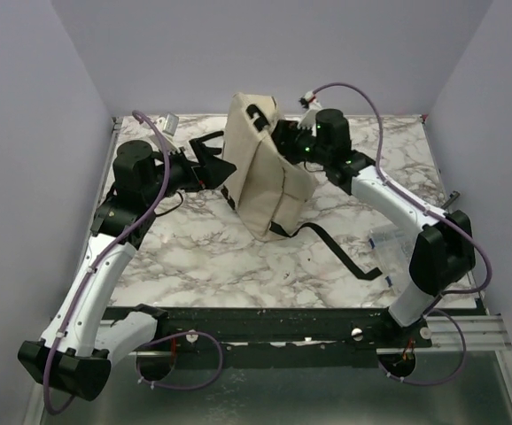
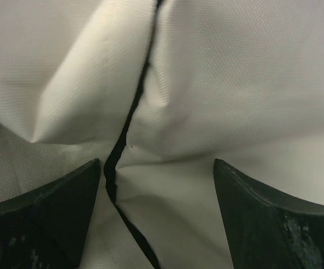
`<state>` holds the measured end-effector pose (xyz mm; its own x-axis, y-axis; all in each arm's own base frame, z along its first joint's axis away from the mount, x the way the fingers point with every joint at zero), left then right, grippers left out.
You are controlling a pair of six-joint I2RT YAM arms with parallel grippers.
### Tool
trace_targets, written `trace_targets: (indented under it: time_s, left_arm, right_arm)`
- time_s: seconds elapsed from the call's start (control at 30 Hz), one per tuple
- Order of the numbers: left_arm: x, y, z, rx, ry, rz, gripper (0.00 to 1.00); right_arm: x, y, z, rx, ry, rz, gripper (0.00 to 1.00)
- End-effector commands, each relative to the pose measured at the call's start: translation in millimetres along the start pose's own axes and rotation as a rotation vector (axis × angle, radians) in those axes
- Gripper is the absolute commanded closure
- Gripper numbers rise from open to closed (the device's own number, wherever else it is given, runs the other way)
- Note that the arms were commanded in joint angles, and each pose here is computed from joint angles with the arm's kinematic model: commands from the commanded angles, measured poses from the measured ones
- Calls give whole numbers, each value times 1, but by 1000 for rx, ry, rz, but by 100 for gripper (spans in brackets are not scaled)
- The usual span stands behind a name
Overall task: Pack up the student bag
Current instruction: Adjust the student bag at the center of the board.
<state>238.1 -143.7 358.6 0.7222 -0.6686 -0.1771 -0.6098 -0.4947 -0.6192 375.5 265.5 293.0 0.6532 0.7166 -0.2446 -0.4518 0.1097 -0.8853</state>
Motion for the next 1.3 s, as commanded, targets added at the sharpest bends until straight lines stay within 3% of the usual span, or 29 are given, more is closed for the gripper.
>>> trace_targets:
  time_s: [0.0,0.33,0.43,0.5,0.6,0.67,0.87,1.07,1.2,1.27]
  left_arm:
    - [4,-15,6,66,-161,-70,11]
    - [12,-18,25,56,-259,-99,2]
    - [21,-20,28,58,-263,-84,3]
    - [25,-22,35,61,-263,-74,19]
    - [24,-25,62,57,-319,-92,76]
    - [15,-26,82,55,-358,-106,100]
    - [-21,-13,100,90,-381,-210,100]
    - [-21,-4,92,62,-315,-152,100]
    - [-19,-6,84,45,-273,-137,100]
    - [-19,-7,76,43,-239,-132,100]
  right_arm:
    - [15,20,67,-63,-173,46,15]
    - [32,48,105,-115,-91,87,15]
    - [38,54,116,-134,-103,111,16]
    - [42,61,124,-151,-115,135,16]
    - [38,59,125,-164,-94,141,15]
    - [28,51,122,-185,-47,130,15]
    - [-11,14,72,-202,149,57,6]
    - [-14,26,31,-191,275,83,4]
    - [-2,37,20,-224,292,91,8]
    - [7,40,28,-212,208,103,17]
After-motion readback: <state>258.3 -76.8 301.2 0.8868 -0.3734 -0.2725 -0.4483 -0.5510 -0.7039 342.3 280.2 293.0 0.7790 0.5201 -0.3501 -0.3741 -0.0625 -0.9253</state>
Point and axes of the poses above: each gripper's point midway between its finger pads, its own x axis out along the fingers, its own z axis along the line the jaws close on, y = z × x, the point moved 6 cm from there along -x, back along the fingers, and after that the axes turned 11 degrees about -x, right-handed, at the moved point
